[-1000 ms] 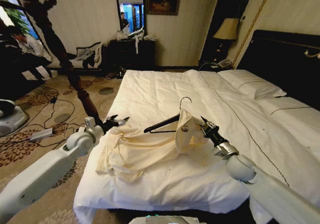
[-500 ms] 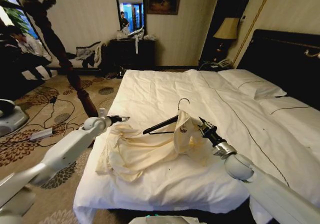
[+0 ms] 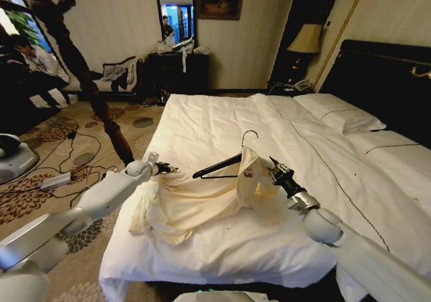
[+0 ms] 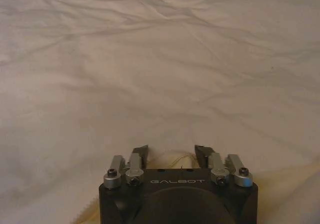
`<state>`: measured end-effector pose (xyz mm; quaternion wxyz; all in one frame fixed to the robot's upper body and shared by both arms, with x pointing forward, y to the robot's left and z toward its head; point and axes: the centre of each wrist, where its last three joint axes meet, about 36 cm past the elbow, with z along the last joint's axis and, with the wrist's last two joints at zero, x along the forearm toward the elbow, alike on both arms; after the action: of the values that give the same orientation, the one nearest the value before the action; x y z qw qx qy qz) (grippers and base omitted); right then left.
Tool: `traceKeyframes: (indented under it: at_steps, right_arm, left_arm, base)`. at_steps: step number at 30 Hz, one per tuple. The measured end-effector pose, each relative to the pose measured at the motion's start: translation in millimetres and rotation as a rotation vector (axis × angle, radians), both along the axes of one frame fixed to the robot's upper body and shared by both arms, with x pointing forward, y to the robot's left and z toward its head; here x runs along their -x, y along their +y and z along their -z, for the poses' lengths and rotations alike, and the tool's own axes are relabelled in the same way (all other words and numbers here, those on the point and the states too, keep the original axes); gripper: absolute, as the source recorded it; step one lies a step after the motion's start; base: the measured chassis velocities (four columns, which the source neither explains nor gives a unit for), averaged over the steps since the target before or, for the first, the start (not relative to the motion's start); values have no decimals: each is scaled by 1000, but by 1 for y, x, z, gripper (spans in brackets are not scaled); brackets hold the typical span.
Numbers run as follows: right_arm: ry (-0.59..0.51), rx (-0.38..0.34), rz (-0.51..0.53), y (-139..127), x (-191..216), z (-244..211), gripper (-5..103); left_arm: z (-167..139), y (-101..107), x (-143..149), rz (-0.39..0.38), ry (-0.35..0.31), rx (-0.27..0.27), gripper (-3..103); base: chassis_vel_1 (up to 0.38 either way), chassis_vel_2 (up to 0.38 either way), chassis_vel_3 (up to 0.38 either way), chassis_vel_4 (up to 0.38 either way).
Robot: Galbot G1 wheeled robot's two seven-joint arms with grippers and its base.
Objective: Pick up the clothes from the bed and hang them on the clothes hanger.
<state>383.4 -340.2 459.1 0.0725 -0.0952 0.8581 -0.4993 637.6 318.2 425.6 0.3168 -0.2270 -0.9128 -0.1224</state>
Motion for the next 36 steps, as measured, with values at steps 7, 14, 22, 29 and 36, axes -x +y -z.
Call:
traceKeyframes:
  at_steps: [7, 14, 22, 29, 36]
  right_arm:
    - [-5, -17, 24, -3, -5, 1, 19]
    - [-6, -24, 32, -1, -5, 6, 19]
    - [-12, -38, 35, 1, -7, 6, 19]
    - [-2, -57, 48, 0, -12, 10, 19]
    - [33, -112, 63, 3, -26, 9, 19]
  left_arm:
    - [7, 10, 10, 17, 11, -5, 26]
    - [10, 20, 21, 19, 1, 11, 4]
    - [-5, 25, 29, -46, -61, 73, 1]
    - [-56, 32, 51, -94, -140, 183, 1]
    - [-157, 26, 83, -87, -241, 317, 1]
  base:
    - [0, 0, 0, 0]
    - [0, 0, 0, 0]
    - [0, 0, 0, 0]
    - [0, 0, 0, 0]
    - [0, 0, 0, 0]
